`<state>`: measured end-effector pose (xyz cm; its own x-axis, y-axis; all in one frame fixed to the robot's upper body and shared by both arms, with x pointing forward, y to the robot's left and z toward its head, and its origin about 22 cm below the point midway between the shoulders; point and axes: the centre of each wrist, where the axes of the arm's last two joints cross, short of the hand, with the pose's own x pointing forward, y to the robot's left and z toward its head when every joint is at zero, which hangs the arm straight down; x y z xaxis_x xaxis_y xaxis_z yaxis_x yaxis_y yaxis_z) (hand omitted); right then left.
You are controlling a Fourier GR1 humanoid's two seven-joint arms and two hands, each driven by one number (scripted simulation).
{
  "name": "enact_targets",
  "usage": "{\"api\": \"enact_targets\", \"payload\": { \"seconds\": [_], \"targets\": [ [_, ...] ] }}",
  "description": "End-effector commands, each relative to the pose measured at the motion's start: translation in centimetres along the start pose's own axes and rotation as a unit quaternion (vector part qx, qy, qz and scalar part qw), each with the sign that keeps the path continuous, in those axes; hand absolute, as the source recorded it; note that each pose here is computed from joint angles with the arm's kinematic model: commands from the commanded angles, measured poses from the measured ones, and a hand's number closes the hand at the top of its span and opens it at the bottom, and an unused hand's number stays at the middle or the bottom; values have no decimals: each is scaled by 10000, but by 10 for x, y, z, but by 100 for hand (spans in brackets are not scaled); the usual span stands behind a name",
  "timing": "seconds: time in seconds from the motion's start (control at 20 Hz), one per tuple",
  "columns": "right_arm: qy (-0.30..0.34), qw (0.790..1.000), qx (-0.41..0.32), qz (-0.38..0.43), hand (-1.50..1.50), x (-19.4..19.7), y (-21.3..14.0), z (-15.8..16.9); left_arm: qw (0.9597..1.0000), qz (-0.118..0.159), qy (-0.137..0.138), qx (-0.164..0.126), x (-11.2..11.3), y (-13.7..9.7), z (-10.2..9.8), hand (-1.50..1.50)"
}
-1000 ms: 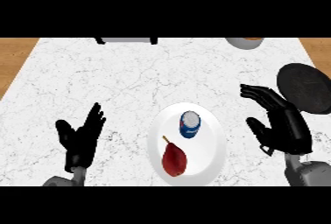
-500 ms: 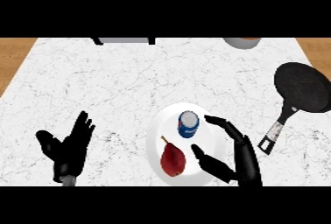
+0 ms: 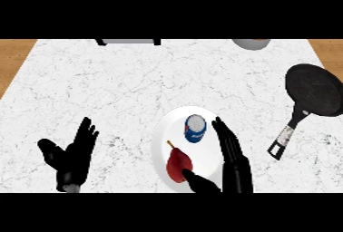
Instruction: Pick the can from the plate and place it in the pan
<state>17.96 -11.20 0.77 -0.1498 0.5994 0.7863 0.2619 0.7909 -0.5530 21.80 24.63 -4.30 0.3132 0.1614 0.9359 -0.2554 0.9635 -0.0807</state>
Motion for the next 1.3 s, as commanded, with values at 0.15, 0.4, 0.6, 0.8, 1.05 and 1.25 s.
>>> {"api": "enact_targets", "payload": {
  "seconds": [0.15,0.4,0.6,0.8,1.05,1.25],
  "targets": [
    [719,9934,70,893,-150,65,-12,-64,9999,-2,-55,-150,17,1,-3,0],
    [1476,9515,1424,2293,-150,50,-4,-92,9998,-49,-42,-202,12,8,-6,0],
    [1731,9139,2059,3039,-150,76,-4,-124,9998,-22,-4,-184,0,-10,0,0],
    [1815,9109,2264,2936,-150,94,4,-166,9999,-15,-2,-146,4,-10,-4,0],
    [2047,8742,2694,3484,-150,81,22,-163,10000,-18,-10,-97,6,7,-6,0],
    [2342,8381,3553,3413,-150,73,26,-164,9999,-75,-20,-100,-1,3,-5,0]
  ]
}}
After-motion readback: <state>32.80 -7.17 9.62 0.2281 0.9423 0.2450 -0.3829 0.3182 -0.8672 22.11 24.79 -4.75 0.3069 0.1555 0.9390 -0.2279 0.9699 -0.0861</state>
